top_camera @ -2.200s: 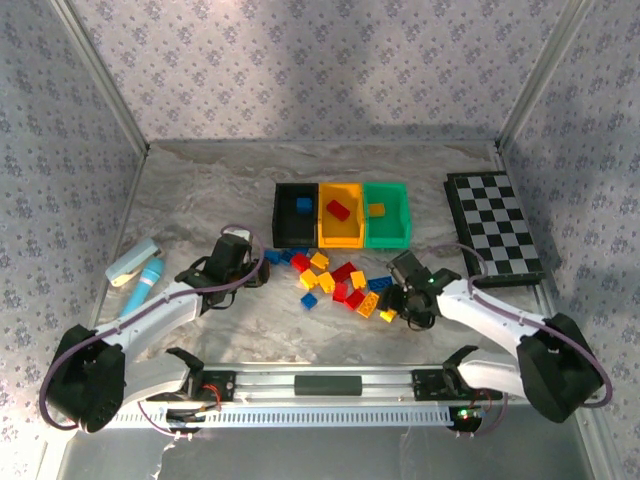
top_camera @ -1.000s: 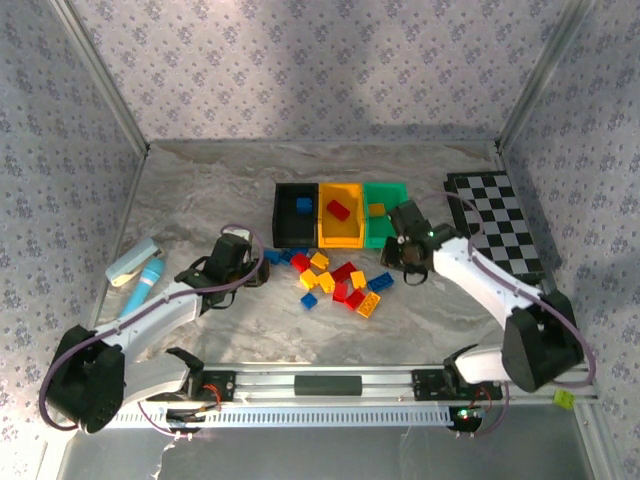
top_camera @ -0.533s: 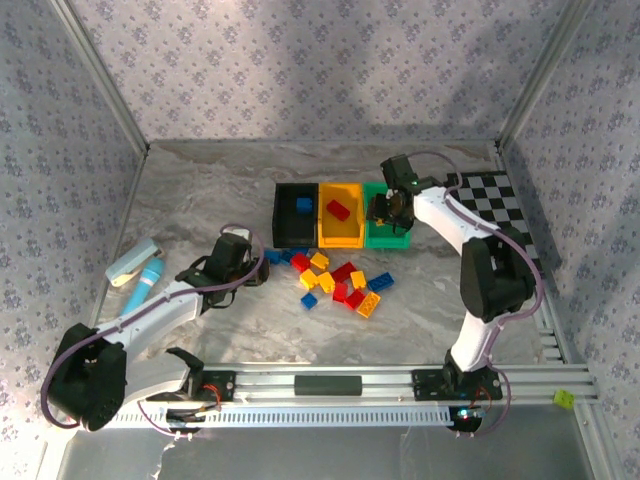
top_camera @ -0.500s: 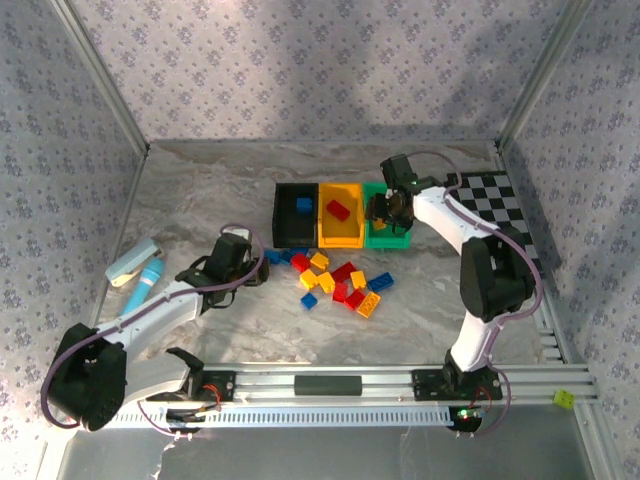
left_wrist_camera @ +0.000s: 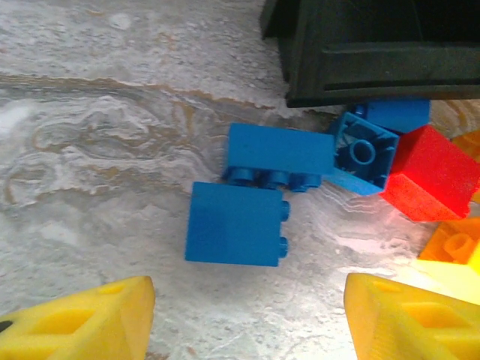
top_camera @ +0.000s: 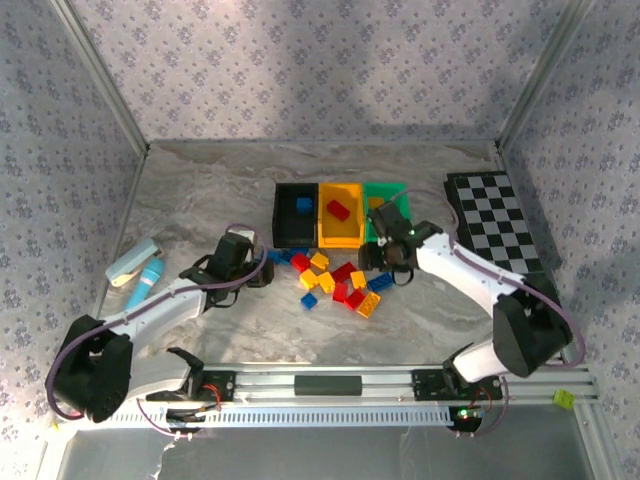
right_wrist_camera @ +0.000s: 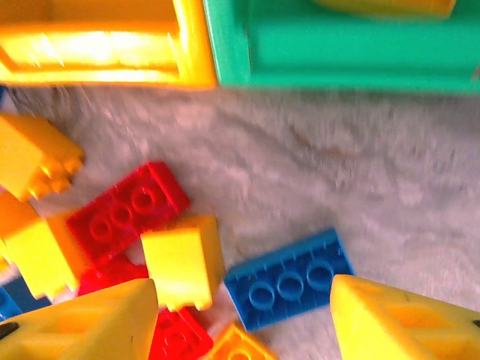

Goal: Sort the legos into containers by color
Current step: Place the lego in the container, then pick up the lego from the center of the table.

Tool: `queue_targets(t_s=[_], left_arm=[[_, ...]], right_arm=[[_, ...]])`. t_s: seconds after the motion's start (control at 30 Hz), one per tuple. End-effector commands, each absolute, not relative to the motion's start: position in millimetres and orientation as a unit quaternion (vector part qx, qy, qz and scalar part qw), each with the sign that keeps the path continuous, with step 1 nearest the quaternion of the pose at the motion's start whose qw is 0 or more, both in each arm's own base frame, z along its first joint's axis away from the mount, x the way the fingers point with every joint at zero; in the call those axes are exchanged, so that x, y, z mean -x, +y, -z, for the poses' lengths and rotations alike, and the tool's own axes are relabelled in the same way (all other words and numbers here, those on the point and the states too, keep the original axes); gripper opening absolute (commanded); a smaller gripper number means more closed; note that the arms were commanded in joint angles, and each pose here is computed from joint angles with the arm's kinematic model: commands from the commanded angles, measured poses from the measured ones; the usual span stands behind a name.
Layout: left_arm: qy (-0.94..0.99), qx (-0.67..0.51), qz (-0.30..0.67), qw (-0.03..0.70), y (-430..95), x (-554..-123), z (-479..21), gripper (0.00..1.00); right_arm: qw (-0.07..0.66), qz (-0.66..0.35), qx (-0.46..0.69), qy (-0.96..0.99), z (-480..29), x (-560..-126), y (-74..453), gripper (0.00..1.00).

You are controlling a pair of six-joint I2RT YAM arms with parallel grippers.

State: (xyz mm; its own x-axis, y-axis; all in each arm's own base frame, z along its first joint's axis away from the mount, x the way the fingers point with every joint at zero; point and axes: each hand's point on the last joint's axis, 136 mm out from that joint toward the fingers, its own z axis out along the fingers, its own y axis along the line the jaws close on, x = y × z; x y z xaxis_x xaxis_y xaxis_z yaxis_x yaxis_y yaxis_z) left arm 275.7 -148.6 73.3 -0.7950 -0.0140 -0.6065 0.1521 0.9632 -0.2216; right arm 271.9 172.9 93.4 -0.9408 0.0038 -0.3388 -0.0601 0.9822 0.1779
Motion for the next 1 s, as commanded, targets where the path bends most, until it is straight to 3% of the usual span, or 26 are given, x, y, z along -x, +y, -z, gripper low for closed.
queue_targets(t_s=[0.0, 0.17, 0.6, 0.9, 0.97], left_arm=[[0.928, -0.064, 0.177, 0.322, -170, -280, -83, 0.67], [0.917, -0.118, 0.22, 0.31, -201, -271, -85, 0.67], [0.934, -0.206, 0.201, 0.212, -275, -263, -52, 0.69], [0.95, -0.235, 0.133, 0.159, -275, -263, -29, 0.68], [0.951, -0.236, 0.125, 0.157, -273, -263, -27, 0.64]], right_arm=[[0.137, -0.078, 0.0, 0.988, -78, -240, 166, 0.64], [0.135, -0.052, -0.012, 0.989, -65, -226, 152, 0.64], [0.158, -0.062, -0.019, 0.985, -60, -232, 147, 0.64], [0.17, -0.079, -0.038, 0.982, -56, -230, 136, 0.64], [0.173, -0.081, -0.043, 0.981, -58, -230, 131, 0.64]])
